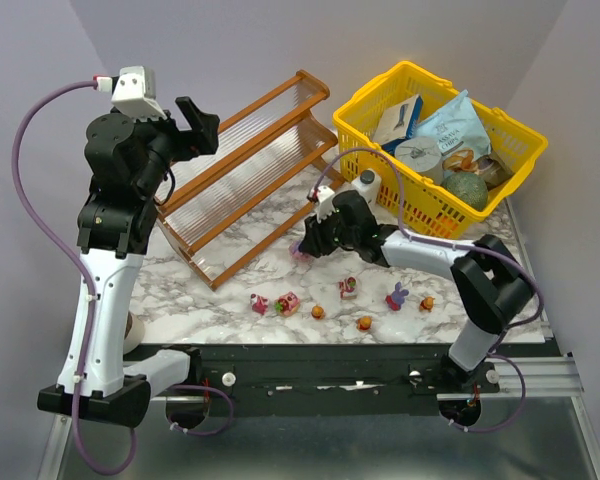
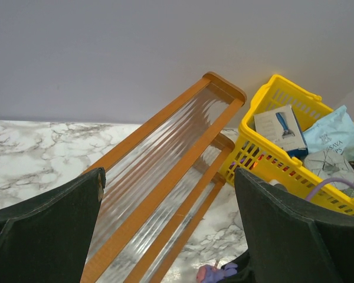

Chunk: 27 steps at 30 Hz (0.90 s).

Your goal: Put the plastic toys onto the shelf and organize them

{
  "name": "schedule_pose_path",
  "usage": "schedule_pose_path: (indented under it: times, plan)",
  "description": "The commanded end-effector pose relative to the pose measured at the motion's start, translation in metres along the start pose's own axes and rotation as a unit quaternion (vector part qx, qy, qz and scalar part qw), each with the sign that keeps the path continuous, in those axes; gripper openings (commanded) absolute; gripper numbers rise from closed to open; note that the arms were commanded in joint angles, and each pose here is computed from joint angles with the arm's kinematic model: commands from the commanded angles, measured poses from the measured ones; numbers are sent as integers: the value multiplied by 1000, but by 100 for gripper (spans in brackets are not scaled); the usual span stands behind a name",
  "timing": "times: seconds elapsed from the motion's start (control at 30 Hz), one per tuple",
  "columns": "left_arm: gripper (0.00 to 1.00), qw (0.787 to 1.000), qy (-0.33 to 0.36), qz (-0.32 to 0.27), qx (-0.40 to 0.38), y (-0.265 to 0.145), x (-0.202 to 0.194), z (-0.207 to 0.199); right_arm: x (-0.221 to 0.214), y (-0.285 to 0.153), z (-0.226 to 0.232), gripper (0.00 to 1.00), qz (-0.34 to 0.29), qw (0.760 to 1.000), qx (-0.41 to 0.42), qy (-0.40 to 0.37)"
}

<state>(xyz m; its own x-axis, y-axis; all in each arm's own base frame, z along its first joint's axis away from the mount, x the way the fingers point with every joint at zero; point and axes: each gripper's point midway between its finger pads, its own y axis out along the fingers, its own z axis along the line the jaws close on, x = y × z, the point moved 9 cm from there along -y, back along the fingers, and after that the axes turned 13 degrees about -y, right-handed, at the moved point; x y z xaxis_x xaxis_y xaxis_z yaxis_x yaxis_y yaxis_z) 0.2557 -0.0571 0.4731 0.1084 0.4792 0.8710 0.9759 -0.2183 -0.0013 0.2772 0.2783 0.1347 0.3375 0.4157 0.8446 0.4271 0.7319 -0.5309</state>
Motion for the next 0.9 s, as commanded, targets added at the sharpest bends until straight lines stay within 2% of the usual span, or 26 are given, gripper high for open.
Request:
schedule_pose_path:
  times: [0.0,0.07,0.23,0.4,0.67,0.87]
  plan:
    - [99,1000,1,-13,10,-9,0,1,66,-37,-5,21,-84,993,-79,-26]
    - [99,1000,0,-13,13,-11,-1,2,89,-52,-7,21,-111,988,-101,-33]
    - [99,1000,-6,-17,15,-14,1,1,129,-73,-14,20,-132,979,-146,-47]
    - [99,1000,-20,-8,7,-14,-1,-1,162,-62,-31,20,-130,975,-170,-66]
    - [99,1000,-27,4,8,-17,-5,-1,182,-40,-69,20,-124,976,-163,-67]
    - [99,999,-32,11,12,-16,-8,0,179,-23,-97,20,-105,977,-171,-77]
